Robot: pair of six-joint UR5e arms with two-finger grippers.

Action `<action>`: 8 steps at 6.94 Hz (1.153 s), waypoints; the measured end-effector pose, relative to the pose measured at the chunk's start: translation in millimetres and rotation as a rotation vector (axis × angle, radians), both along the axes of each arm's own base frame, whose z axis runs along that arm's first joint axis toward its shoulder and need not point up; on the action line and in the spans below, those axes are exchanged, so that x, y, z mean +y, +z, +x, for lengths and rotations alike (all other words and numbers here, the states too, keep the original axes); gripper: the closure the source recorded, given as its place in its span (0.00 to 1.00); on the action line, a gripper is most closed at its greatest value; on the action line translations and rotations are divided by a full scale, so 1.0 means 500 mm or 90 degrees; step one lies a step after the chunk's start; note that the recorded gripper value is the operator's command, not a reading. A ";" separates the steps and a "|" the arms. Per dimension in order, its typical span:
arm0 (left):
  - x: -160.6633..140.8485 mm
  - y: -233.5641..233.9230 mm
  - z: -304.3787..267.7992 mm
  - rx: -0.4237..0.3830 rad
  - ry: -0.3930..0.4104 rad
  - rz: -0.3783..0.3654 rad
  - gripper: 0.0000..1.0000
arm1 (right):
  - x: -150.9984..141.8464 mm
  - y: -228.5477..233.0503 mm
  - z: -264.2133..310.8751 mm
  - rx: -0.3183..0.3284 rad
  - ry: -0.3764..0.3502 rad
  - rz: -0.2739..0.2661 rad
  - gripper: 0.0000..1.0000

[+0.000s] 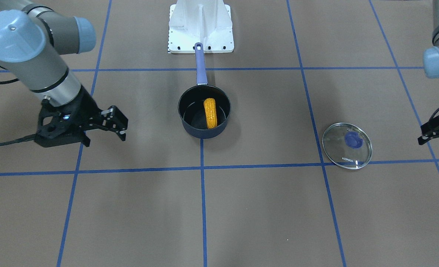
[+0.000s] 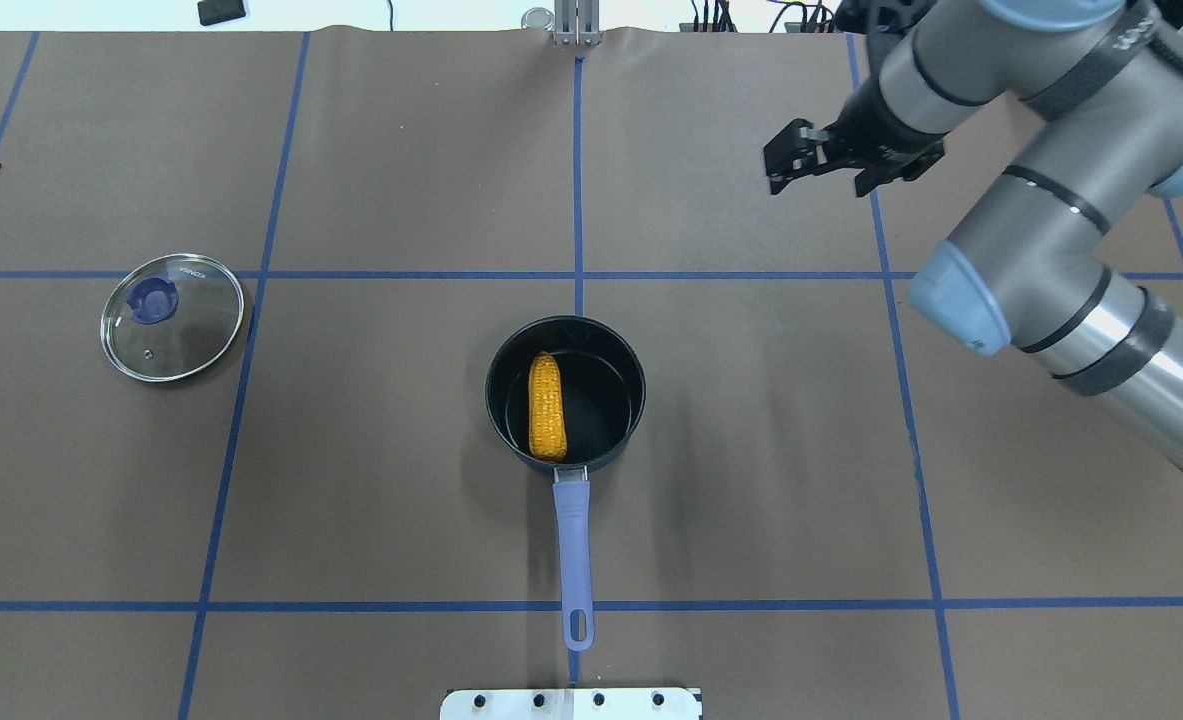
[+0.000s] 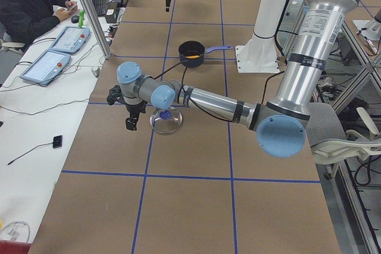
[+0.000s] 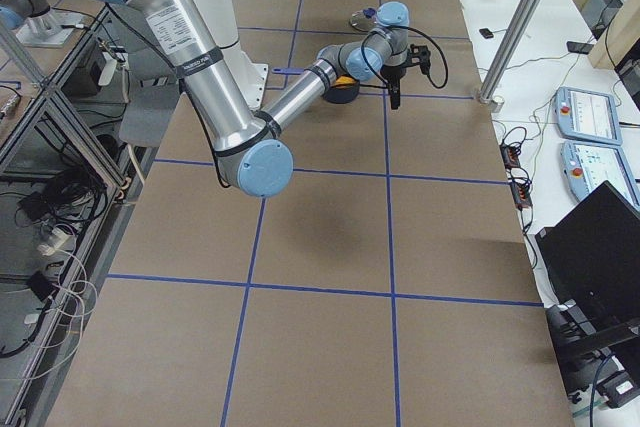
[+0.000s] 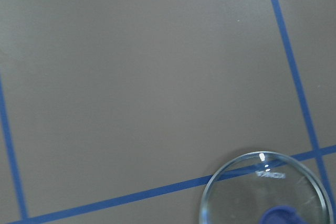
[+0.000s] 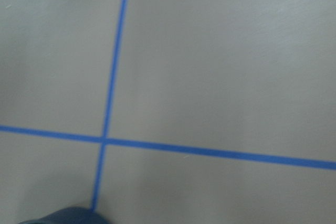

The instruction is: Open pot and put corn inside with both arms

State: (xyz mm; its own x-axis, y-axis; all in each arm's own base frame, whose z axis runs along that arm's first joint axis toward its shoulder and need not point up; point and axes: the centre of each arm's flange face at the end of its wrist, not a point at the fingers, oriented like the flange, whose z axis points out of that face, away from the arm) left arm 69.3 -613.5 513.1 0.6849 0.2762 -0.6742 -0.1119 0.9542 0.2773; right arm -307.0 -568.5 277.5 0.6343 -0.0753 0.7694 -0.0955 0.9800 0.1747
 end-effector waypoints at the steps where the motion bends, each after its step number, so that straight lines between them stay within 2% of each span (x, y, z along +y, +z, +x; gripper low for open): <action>1: 0.003 0.016 -0.039 -0.011 0.014 0.011 0.00 | 0.001 0.056 0.045 0.038 -0.008 0.005 0.00; 3: 0.028 0.061 -0.106 -0.021 0.019 0.015 0.01 | -0.019 0.137 0.143 0.098 -0.015 -0.015 0.00; 6: 0.085 0.147 -0.173 -0.034 0.024 0.002 0.01 | -0.058 0.199 0.317 0.164 -0.065 -0.033 0.00; 7: 0.103 0.173 -0.179 -0.035 0.023 -0.012 0.01 | -0.062 0.221 0.381 0.159 -0.067 -0.057 0.00; 8: 0.112 0.187 -0.180 -0.036 0.023 -0.020 0.01 | -0.060 0.251 0.451 0.131 -0.061 -0.084 0.00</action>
State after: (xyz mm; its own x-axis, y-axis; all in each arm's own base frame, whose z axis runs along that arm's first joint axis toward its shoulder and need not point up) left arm -21.0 -557.5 606.6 0.7119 0.2801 -0.6441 -0.1604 0.9576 0.2391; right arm -81.5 -598.7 403.1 0.7737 -0.0510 0.6315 0.0239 0.9984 0.0514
